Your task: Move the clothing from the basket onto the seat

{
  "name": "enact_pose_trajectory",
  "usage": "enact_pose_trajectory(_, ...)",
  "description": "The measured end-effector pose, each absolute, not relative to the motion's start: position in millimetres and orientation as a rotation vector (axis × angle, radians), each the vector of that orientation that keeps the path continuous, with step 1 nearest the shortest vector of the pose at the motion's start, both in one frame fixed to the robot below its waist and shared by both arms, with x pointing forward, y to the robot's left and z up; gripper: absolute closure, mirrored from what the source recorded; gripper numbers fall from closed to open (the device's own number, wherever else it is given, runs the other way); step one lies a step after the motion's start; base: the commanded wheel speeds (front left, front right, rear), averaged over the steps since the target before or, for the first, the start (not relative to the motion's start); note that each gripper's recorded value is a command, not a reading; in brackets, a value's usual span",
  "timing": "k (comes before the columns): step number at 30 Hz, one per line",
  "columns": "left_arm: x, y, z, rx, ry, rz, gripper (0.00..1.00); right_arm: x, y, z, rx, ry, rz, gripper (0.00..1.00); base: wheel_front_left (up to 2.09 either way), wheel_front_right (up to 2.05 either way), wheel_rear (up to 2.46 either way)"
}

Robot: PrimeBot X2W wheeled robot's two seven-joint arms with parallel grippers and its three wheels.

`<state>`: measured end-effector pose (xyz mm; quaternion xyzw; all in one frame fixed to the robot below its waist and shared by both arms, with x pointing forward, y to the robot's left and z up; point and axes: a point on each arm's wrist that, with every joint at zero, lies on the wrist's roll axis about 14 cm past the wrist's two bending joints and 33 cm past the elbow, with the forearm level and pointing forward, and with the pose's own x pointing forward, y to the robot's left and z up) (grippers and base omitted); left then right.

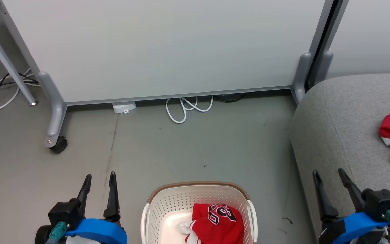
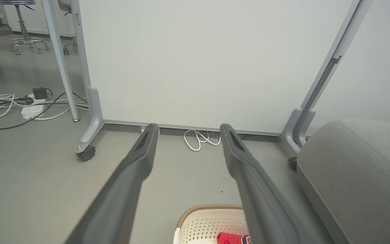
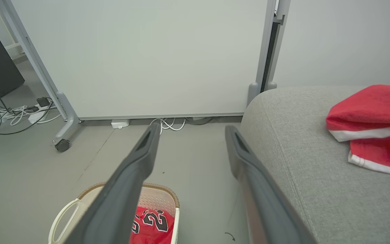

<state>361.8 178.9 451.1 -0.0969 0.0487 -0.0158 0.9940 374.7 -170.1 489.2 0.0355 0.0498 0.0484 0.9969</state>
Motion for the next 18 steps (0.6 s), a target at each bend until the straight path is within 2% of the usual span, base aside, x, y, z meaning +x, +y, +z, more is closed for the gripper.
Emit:
enact_pose_trajectory(9,369,176,443,-0.161,0.126,-0.043,0.0,379,-168,481,0.076,0.122,0.103,0.0,0.0,0.0,0.0)
enact_pose_trajectory(18,396,149,411,-0.159,0.225,-0.119,0.0,399,-166,465,0.08,0.158,0.106,0.0,0.0,0.0,0.0)
